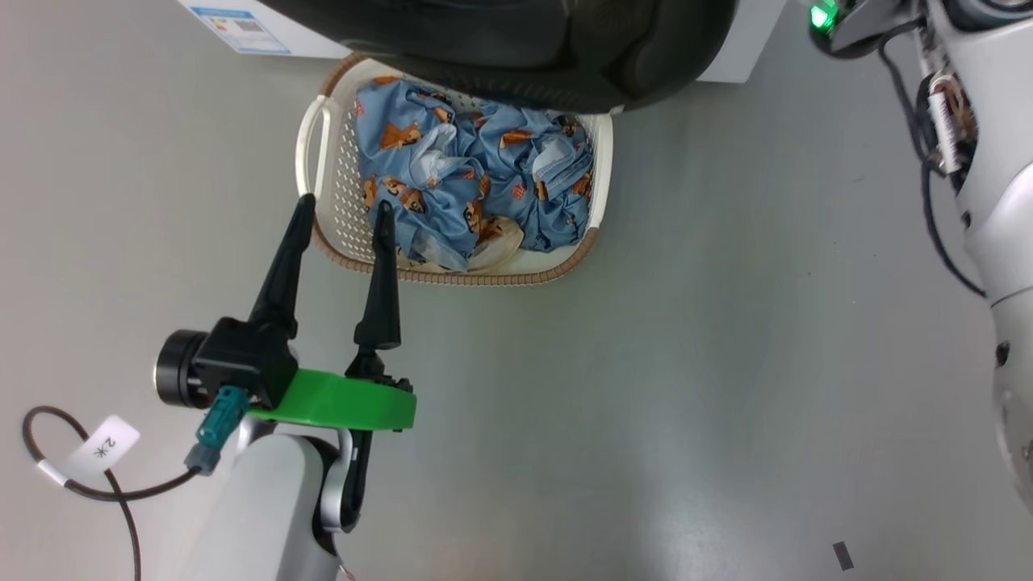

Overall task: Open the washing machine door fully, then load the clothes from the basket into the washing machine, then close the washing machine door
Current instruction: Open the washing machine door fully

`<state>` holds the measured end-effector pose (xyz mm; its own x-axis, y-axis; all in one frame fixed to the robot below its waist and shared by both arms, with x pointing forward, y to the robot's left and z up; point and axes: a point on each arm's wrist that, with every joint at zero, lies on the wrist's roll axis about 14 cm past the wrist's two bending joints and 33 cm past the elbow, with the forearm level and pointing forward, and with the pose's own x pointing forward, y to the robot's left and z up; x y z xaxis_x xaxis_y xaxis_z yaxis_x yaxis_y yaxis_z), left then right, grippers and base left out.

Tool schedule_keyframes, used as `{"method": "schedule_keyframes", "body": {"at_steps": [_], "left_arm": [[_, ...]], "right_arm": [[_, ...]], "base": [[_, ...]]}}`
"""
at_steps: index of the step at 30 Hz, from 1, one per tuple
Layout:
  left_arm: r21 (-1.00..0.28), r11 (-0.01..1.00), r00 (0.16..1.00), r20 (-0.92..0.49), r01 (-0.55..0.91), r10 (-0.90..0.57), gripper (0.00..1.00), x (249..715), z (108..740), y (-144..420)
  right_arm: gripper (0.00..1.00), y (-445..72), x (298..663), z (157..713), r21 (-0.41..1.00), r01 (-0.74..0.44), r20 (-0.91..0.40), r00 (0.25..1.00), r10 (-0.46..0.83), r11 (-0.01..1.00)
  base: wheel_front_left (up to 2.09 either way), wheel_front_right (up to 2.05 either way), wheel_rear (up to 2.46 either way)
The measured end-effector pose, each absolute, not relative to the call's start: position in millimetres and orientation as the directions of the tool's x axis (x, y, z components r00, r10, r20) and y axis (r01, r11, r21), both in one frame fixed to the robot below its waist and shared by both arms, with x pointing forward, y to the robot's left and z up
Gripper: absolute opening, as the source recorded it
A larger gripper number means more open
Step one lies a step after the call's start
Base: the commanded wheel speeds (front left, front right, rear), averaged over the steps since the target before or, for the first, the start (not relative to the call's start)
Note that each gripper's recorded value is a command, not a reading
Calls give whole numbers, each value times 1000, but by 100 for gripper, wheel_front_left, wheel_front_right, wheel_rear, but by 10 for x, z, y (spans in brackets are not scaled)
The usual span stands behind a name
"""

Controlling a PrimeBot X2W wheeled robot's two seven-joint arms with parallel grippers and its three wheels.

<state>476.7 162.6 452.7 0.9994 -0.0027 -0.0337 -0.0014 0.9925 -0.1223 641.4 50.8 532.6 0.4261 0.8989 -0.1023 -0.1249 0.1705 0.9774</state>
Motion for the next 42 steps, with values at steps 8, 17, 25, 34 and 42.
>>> {"method": "schedule_keyframes", "body": {"at_steps": [8, 17, 25, 34, 42], "left_arm": [[-123, 992, 1000, -15, -8, 6, 100, 4722, 4619, 1647], [-129, 992, 1000, -6, -12, 11, 100, 4615, 4695, 1661], [-124, 992, 1000, 10, -15, 16, 100, 4514, 4786, 1675], [-125, 992, 999, 26, -18, 21, 100, 4391, 4884, 1706], [-121, 992, 999, 28, -26, 30, 100, 4267, 4919, 1754]], "right_arm": [[0, 588, 6137, 5348, 984, -121, -76, 367, 927, 128], [0, 674, 5777, 5395, 992, -108, -34, 302, 953, 70], [0, 747, 5483, 5398, 995, -91, -19, 262, 965, 45], [0, 891, 5127, 5389, 997, -68, -10, 198, 980, 24], [0, 1030, 4876, 5386, 998, -61, -10, 139, 990, 19]], "base": [[0, 0, 0], [0, 0, 0], [0, 0, 0], [0, 0, 0], [0, 0, 0]]}}
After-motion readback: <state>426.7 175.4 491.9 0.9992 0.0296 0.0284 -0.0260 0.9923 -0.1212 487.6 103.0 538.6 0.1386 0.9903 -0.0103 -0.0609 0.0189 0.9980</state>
